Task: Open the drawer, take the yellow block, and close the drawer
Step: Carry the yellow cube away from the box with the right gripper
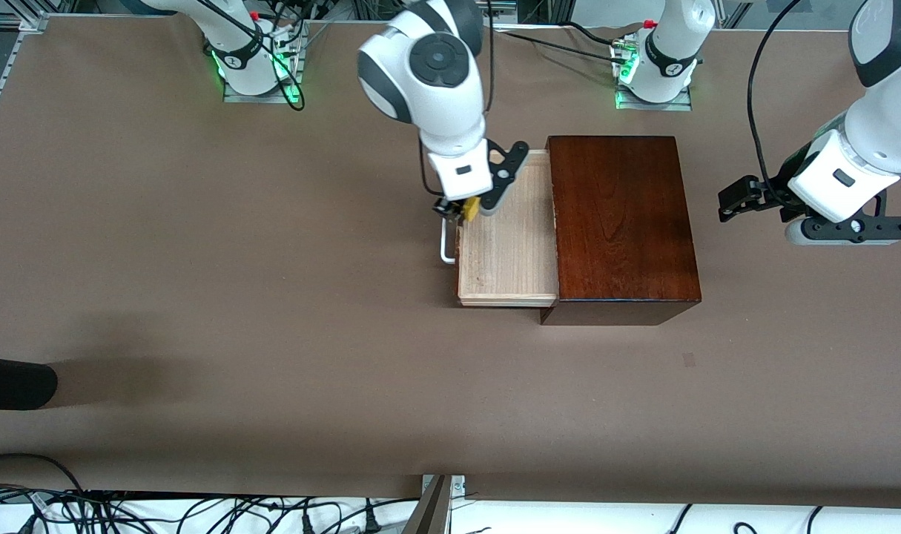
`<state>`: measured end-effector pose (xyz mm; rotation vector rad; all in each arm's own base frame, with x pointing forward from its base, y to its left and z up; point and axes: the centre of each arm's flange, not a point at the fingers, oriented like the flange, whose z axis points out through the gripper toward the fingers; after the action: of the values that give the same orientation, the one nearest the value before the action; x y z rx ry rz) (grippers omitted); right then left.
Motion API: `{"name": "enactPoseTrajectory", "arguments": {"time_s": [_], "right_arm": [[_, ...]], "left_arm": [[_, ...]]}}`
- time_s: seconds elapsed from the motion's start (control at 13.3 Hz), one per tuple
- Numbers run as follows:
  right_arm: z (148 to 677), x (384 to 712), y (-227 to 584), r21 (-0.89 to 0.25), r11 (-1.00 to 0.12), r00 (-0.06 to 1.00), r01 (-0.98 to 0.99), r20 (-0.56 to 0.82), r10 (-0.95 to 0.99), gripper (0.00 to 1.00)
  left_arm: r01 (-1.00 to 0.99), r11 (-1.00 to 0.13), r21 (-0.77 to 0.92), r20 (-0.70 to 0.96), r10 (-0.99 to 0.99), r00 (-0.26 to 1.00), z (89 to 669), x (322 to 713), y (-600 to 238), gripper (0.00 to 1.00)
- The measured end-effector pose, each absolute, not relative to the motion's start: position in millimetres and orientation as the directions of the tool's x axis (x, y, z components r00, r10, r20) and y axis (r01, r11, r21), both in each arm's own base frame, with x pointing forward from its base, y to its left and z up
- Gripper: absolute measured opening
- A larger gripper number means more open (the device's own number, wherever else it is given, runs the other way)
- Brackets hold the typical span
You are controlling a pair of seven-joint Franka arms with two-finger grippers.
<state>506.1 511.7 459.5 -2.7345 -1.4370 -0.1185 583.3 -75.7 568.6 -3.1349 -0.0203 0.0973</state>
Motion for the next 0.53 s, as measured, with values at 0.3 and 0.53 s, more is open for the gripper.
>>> {"name": "enactPoseTrajectory", "arguments": {"time_s": [0.3, 0.53], "right_arm": [[508, 541, 432, 0.03, -0.698, 0.697, 0.716, 0.044, 0.716, 0.56], [519, 565, 366, 0.051, -0.781, 0.781, 0.623, 0.02, 0.624, 0.56]], "left_arm": [[-0.015, -1.0, -0.025, -0.059, -0.014, 0.998, 569, 582, -88, 1.0], [-0.017, -1.0, -0.02, -0.038, -0.016, 0.999, 573, 584, -90, 1.0]]}}
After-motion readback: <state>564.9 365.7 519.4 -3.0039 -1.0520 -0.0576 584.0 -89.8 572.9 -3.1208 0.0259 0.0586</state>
